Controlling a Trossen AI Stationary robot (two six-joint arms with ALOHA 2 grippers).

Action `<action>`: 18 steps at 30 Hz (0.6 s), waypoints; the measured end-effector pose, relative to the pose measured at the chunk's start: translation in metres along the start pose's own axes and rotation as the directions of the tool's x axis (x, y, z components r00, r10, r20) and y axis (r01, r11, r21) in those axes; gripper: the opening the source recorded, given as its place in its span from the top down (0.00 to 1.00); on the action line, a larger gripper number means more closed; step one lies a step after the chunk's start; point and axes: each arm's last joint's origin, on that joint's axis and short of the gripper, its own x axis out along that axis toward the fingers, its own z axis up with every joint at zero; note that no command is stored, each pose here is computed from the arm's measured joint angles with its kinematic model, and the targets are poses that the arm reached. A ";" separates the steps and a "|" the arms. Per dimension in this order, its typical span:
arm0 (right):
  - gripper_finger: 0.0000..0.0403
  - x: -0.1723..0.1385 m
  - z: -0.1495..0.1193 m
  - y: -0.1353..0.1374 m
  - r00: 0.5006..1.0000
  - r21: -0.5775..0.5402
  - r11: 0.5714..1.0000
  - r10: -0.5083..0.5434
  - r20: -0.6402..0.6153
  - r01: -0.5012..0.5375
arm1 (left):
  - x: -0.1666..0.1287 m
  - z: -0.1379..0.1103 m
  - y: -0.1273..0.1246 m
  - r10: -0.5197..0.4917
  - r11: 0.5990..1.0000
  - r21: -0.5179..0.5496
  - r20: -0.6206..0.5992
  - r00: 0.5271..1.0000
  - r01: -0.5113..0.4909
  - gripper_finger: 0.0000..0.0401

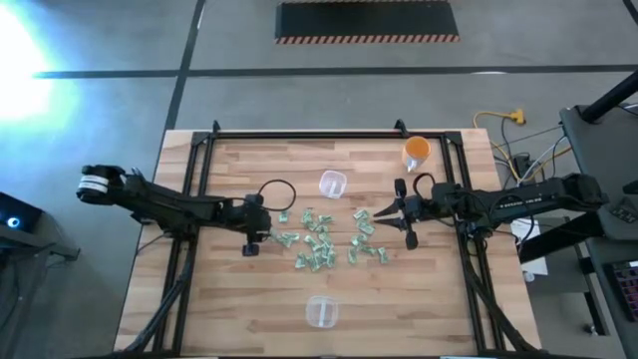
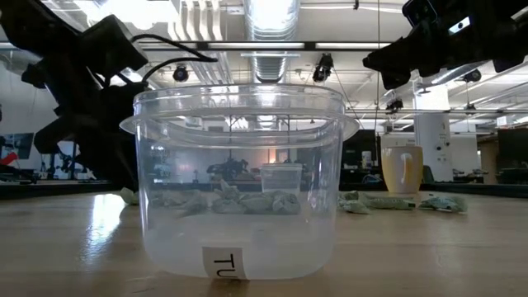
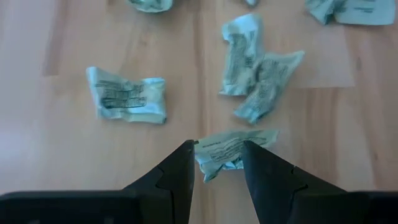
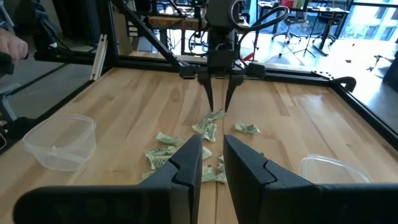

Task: Pick and place items into bin
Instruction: Put the stevia packet into the top transparent bin

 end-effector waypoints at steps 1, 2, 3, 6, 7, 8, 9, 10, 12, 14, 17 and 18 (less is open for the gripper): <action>0.86 0.000 0.000 0.000 1.000 0.000 1.000 0.000 0.000 0.000 | 0.000 0.000 0.000 -0.006 1.000 -0.001 0.005 1.000 0.006 0.70; 0.86 0.000 0.000 0.000 1.000 0.000 1.000 0.000 0.000 0.000 | 0.000 0.001 0.000 -0.010 1.000 -0.002 0.005 1.000 0.010 0.70; 0.86 0.000 0.000 0.000 1.000 0.001 1.000 0.000 0.000 0.000 | 0.000 0.000 0.000 -0.010 1.000 -0.002 0.003 1.000 0.010 0.70; 0.86 0.000 0.000 0.000 1.000 0.000 1.000 0.000 0.000 0.000 | 0.002 -0.001 0.000 -0.010 1.000 -0.025 -0.009 1.000 0.009 0.70; 0.86 0.000 0.000 0.000 1.000 0.000 1.000 0.000 0.000 0.000 | 0.002 -0.001 0.000 -0.010 1.000 -0.027 -0.012 1.000 0.010 0.70; 0.86 0.000 0.000 0.000 1.000 0.001 1.000 0.000 0.000 0.000 | 0.003 -0.002 -0.001 -0.010 1.000 -0.029 -0.017 1.000 0.009 0.70; 0.86 0.000 0.000 0.000 1.000 0.003 1.000 0.000 0.000 0.000 | 0.004 -0.002 -0.001 -0.010 0.999 -0.034 -0.024 1.000 0.009 0.70; 0.86 0.000 0.000 0.000 1.000 0.003 1.000 0.000 0.000 0.000 | 0.005 -0.003 -0.001 -0.009 0.999 -0.045 -0.029 1.000 0.008 0.70; 0.86 0.000 0.000 0.000 1.000 0.003 1.000 0.000 0.000 0.000 | 0.007 -0.003 -0.001 -0.009 0.999 -0.051 -0.036 0.999 0.008 0.70; 0.86 0.000 0.000 0.000 1.000 0.003 1.000 0.000 0.000 0.000 | 0.010 -0.004 -0.001 -0.009 0.999 -0.051 -0.049 0.999 0.007 0.70; 0.86 0.000 0.000 0.000 1.000 0.003 1.000 0.000 0.000 0.000 | 0.013 -0.006 -0.001 -0.009 0.999 -0.049 -0.066 0.998 0.005 0.70; 0.86 0.000 0.000 0.000 1.000 0.003 1.000 0.000 0.000 0.000 | 0.013 -0.006 -0.001 -0.008 0.999 -0.049 -0.072 0.997 0.005 0.70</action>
